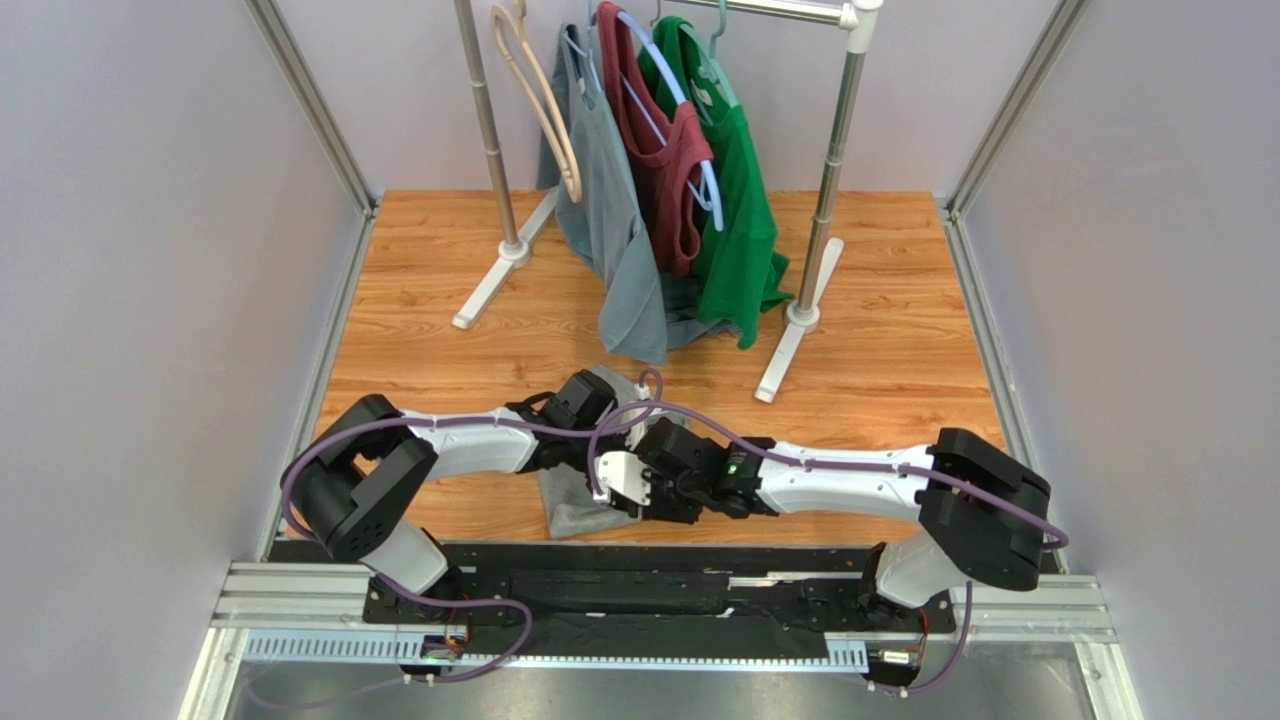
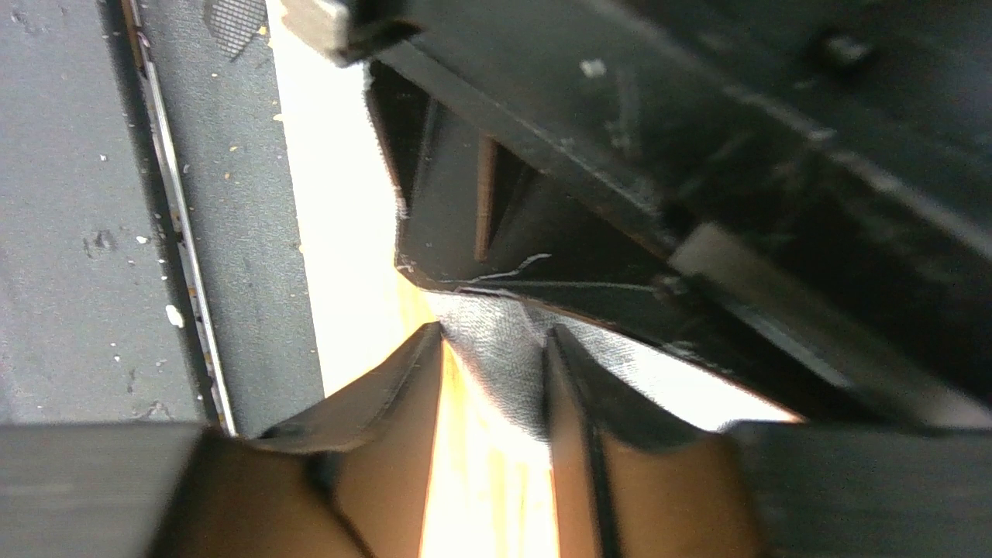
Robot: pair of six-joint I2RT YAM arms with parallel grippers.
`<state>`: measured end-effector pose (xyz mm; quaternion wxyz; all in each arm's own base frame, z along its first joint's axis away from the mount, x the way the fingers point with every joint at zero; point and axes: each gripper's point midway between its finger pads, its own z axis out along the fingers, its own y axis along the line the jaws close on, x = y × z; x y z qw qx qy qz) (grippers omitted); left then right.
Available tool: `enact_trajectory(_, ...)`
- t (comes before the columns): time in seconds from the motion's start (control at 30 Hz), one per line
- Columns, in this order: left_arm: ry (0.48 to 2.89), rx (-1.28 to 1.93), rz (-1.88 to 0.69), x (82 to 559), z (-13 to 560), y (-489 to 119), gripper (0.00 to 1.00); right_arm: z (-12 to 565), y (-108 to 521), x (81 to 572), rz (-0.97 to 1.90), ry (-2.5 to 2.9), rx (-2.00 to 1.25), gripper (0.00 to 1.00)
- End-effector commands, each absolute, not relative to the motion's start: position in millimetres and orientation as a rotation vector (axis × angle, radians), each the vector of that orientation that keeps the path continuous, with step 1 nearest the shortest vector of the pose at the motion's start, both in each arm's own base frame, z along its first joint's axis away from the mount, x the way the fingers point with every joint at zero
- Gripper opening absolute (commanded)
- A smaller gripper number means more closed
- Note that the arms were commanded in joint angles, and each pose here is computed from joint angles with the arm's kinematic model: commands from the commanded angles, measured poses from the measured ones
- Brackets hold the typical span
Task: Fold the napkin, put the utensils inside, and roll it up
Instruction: Roll the napkin at the center of the board.
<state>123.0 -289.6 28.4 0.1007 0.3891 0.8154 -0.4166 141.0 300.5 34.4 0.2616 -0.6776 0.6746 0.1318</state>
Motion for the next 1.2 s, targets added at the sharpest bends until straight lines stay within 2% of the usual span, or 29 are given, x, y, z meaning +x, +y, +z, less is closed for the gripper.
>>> enact_trajectory(0.0,2.355,1.217,-1.162,119.9,31.9,-290.3,0.00,3.1,267.7,135.5,0.281,2.006,-1.924,0.31)
enact_trajectory(0.33,2.404,1.139,-1.163,121.6,26.4,-289.7,0.00,-11.3,262.2,135.8,0.258,2.073,-1.987,0.16)
enact_trajectory(0.4,2.420,1.097,-1.145,127.6,25.4,-287.8,0.06,-13.6,262.2,135.1,0.261,2.087,-2.004,0.13)
enact_trajectory(0.43,2.429,1.064,-1.126,130.9,24.3,-286.7,0.11,-14.4,262.3,134.6,0.265,2.091,-2.012,0.12)
enact_trajectory(0.47,2.422,1.045,-1.112,134.5,27.1,-286.4,0.20,-14.9,262.9,134.7,0.269,2.094,-2.019,0.10)
enact_trajectory(0.6,2.403,0.971,-1.043,148.8,34.9,-281.6,0.36,-19.2,262.5,132.5,0.274,2.125,-2.045,0.06)
enact_trajectory(0.87,2.389,0.842,-0.991,166.9,42.4,-266.0,0.50,-21.1,259.9,131.3,0.286,2.139,-2.048,0.03)
enact_trajectory(1.0,2.398,0.790,-0.968,172.8,42.1,-260.4,0.52,-19.9,260.1,130.7,0.299,2.139,-2.050,0.02)
enact_trajectory(1.03,2.387,0.783,-0.973,173.4,44.7,-260.3,0.56,-19.7,260.3,131.6,0.302,2.145,-2.044,0.01)
enact_trajectory(1.1,2.374,0.750,-0.989,175.9,49.3,-260.0,0.57,-19.8,260.3,130.9,0.313,2.149,-2.048,0.01)
enact_trajectory(1.13,2.366,0.738,-0.994,176.8,52.7,-259.5,0.65,-19.1,260.9,132.5,0.316,2.151,-2.042,0.01)
enact_trajectory(1.17,2.363,0.725,-0.995,178.6,54.5,-258.8,0.65,-19.2,260.7,131.9,0.321,2.156,-2.041,0.00)
